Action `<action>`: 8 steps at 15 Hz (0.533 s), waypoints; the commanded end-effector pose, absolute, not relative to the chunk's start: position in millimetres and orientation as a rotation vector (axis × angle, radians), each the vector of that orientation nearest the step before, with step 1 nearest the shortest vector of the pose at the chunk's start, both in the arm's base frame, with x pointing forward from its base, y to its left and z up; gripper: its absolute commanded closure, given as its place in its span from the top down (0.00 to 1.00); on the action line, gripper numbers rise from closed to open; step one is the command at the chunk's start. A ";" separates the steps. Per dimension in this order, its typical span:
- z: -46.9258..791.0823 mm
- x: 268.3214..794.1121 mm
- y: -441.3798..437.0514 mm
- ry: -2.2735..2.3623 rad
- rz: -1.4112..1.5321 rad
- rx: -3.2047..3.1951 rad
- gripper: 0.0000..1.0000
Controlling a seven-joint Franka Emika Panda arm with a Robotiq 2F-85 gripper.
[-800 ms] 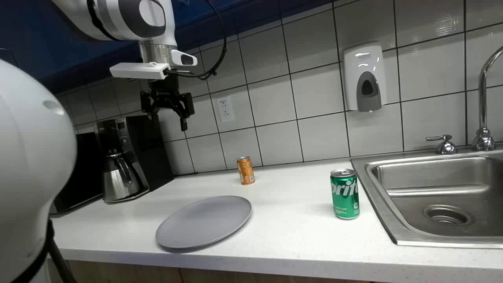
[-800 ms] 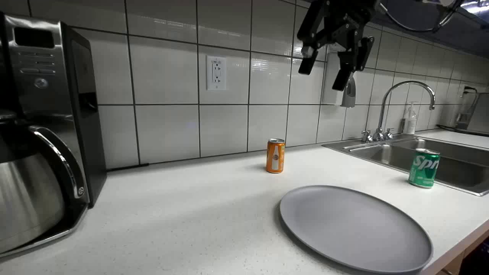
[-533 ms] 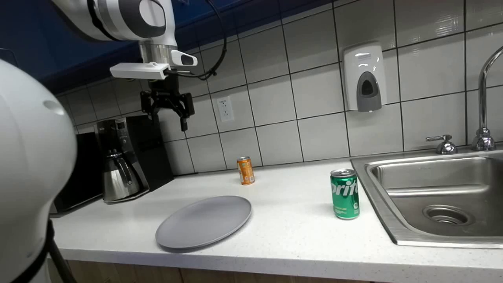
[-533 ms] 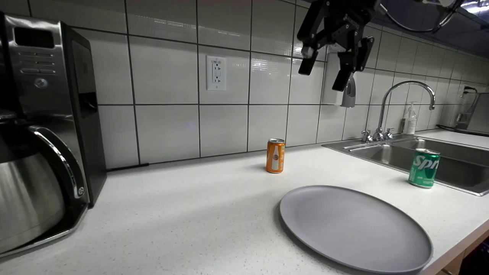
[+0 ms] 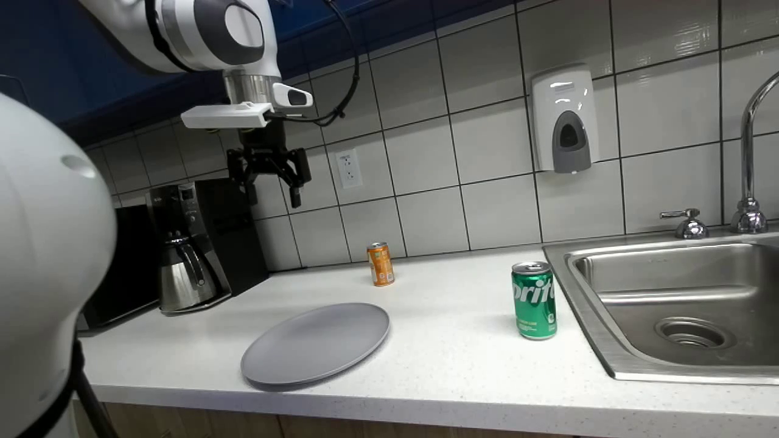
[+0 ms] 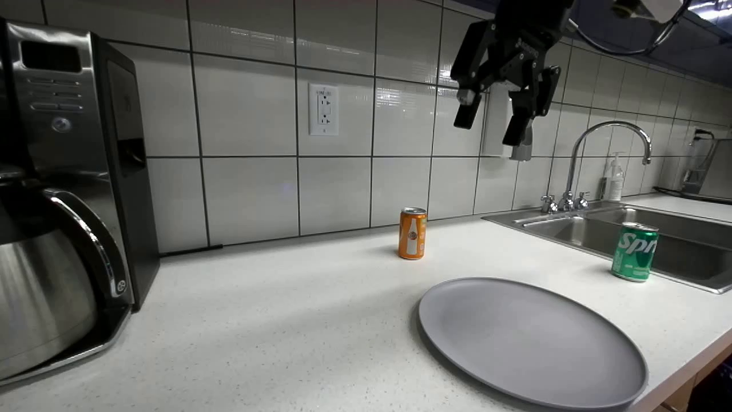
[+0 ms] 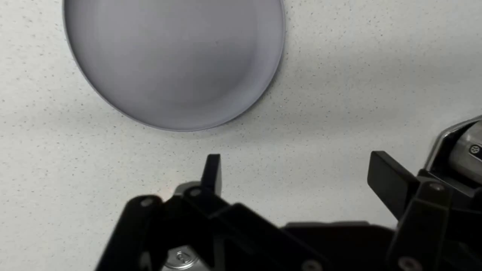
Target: Put the cans on the grey plate
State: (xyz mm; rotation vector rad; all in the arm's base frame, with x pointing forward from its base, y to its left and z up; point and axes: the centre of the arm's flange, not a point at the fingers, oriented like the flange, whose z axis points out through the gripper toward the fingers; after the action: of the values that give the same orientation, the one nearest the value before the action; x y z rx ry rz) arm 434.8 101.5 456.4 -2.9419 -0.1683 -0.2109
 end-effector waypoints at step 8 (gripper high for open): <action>417.7 467.6 87.8 -0.212 -0.260 -3.059 1.00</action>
State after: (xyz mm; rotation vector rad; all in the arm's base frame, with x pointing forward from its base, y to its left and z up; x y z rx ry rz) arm 454.4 91.1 425.4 -3.0280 -0.2162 -0.2299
